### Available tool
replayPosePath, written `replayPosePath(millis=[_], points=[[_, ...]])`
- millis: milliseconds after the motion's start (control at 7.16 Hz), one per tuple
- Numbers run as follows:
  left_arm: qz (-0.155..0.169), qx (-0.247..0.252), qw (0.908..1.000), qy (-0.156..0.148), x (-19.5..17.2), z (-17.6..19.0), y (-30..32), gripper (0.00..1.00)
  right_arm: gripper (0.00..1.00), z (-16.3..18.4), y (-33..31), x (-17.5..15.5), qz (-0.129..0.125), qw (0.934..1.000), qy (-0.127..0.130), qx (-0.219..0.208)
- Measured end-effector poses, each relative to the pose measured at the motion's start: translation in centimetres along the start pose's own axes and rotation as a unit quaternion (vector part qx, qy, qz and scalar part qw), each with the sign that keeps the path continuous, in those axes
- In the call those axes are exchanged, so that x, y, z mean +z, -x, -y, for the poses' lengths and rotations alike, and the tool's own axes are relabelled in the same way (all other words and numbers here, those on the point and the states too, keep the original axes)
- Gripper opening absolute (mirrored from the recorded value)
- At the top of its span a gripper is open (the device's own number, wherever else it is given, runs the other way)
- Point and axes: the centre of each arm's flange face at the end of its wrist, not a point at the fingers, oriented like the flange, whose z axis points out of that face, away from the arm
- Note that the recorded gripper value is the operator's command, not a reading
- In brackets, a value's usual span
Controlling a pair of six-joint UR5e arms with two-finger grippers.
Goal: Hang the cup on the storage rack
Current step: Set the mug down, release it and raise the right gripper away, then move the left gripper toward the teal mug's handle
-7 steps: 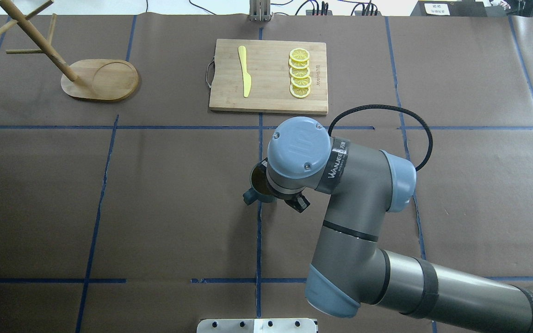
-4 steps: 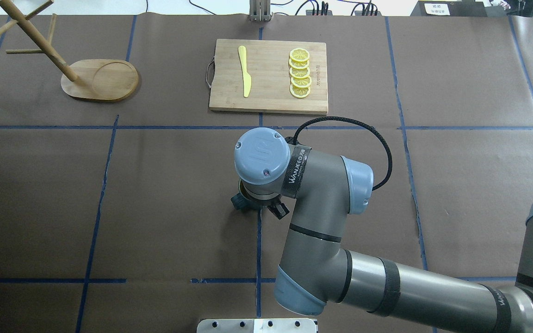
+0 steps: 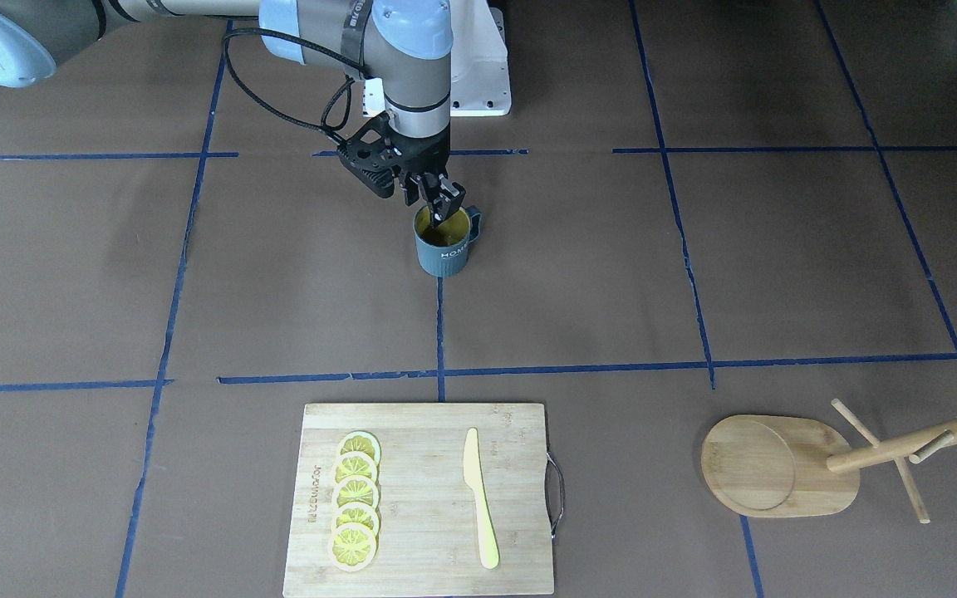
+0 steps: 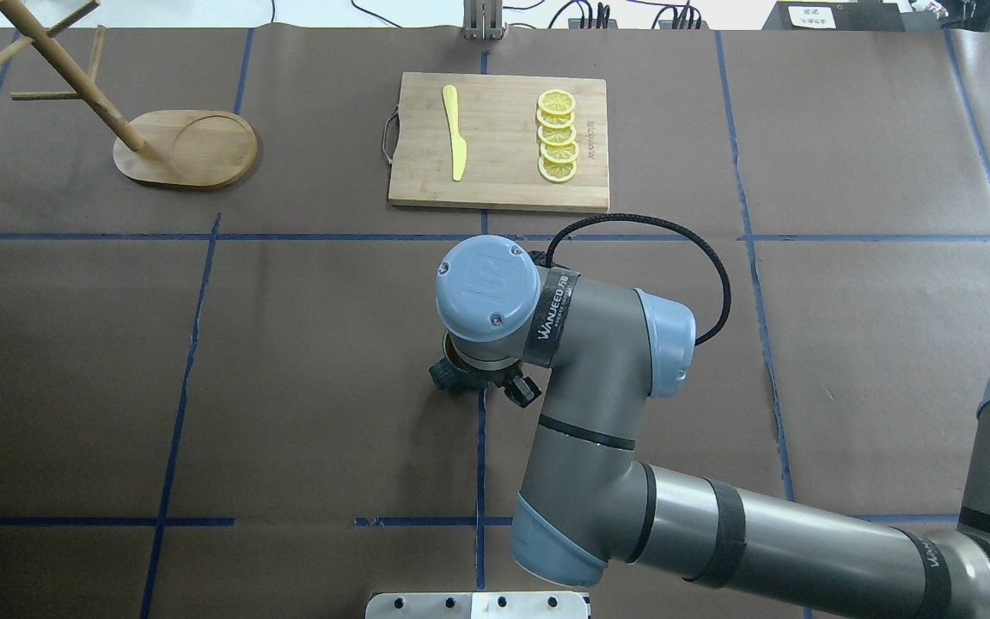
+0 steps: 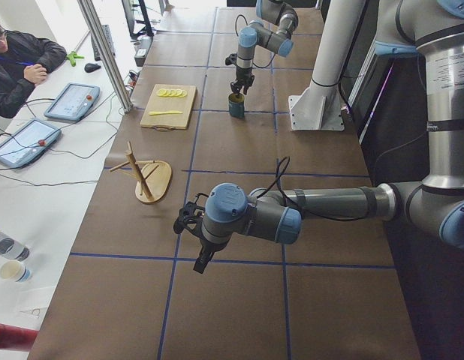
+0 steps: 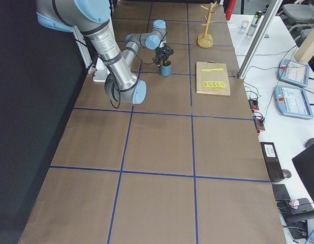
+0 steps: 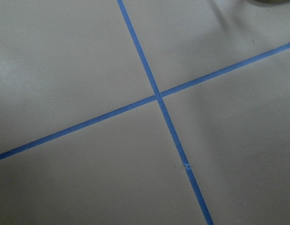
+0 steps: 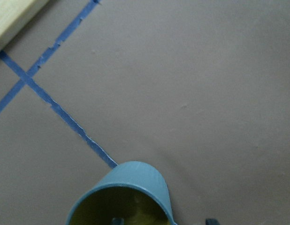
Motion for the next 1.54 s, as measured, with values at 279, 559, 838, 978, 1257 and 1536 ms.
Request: replayPosePath(millis=[279, 559, 838, 978, 1257, 1536], points=[[-0.002, 0.022, 0.9997, -0.003, 0.3, 1.7, -0.7, 1.00, 1.00, 6.2, -1.1, -6.1, 0.003, 0.9969, -0.016, -0.077], [-0.014, 0.057, 0.9979, -0.027, 0.4, 2.6, -1.9, 1.00, 1.00, 15.9, -5.4, -10.1, -0.002, 0.9862, 0.003, -0.166], [-0.072, 0.117, 0.9903, -0.020, 3.6, 6.6, -8.4, 1.00, 1.00, 25.5, -10.9, -10.8, -0.022, 0.9645, 0.005, -0.263], [-0.097, 0.121, 0.9879, -0.009, 5.4, 9.4, -12.7, 1.00, 1.00, 29.9, -13.9, -10.6, -0.038, 0.9527, 0.005, -0.302], [-0.133, 0.153, 0.9791, -0.015, 7.6, 13.5, -20.3, 1.00, 1.00, 38.2, -20.4, -10.5, -0.071, 0.9276, 0.005, -0.367], [-0.110, 0.253, 0.9570, -0.089, 9.3, 15.1, -26.8, 1.00, 1.00, 43.9, -25.9, -11.1, -0.090, 0.9089, 0.010, -0.407]])
